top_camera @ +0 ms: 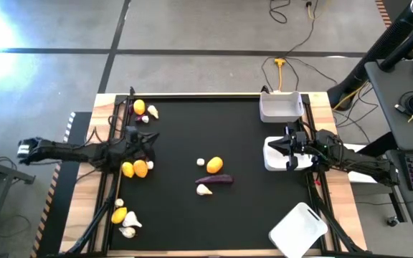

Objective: Sort produce into baskets
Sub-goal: Put the garlic into the top white bin

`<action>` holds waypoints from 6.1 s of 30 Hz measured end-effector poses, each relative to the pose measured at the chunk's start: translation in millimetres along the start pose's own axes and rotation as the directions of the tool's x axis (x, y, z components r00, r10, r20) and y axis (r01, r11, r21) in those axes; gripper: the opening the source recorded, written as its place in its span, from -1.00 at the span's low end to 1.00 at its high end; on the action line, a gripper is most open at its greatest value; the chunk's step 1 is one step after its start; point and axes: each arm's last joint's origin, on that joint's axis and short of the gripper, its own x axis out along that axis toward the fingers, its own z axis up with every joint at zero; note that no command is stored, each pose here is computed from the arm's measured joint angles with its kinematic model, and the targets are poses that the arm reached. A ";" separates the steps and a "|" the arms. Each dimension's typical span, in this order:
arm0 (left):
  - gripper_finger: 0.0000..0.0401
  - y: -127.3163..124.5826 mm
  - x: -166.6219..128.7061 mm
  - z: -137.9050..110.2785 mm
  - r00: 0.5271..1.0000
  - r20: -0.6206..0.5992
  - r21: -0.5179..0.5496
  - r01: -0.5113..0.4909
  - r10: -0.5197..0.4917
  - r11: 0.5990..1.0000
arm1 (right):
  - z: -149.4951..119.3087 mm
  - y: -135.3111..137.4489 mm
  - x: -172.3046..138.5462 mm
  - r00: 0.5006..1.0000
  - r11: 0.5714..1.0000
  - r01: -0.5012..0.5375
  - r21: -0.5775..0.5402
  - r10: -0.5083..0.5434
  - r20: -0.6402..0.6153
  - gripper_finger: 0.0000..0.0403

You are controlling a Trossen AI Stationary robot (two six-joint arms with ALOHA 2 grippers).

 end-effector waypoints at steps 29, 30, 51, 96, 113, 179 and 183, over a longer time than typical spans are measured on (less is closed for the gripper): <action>0.08 -59.9 29.1 -22.5 0.828 -0.300 0.156 0.532 -0.473 0.832 | -0.1 0.0 0.0 1.000 1.000 0.000 0.000 0.000 -0.001 -0.95; 0.08 -65.6 28.3 -24.9 0.815 -0.317 0.158 0.549 -0.484 0.821 | 0.0 0.0 0.0 1.000 1.000 0.000 0.000 0.000 0.000 -0.95; 0.08 -169.4 45.8 -86.0 0.731 -0.470 0.296 0.658 -0.494 0.692 | 0.0 0.0 0.0 1.000 1.000 0.000 0.000 0.000 0.000 -0.95; 0.30 -188.4 75.2 -156.2 0.764 -0.573 0.394 0.573 -0.295 0.719 | 0.0 0.0 0.0 1.000 1.000 0.000 0.000 0.000 0.000 -0.95; -0.35 -215.0 59.9 -118.9 0.716 -0.584 0.370 0.654 -0.382 0.660 | -0.1 0.0 0.0 1.000 1.000 0.000 0.000 0.000 -0.001 -0.95; 0.15 -310.6 78.5 -5.2 0.843 -0.327 0.564 0.536 -0.426 0.628 | 27.6 85.8 79.3 0.864 0.877 -0.349 0.329 0.437 -0.250 -0.95; 0.15 -312.3 78.5 -0.5 0.858 -0.307 0.590 0.511 -0.412 0.625 | 16.0 121.0 103.9 0.710 0.897 -0.330 0.294 0.441 -0.548 -0.95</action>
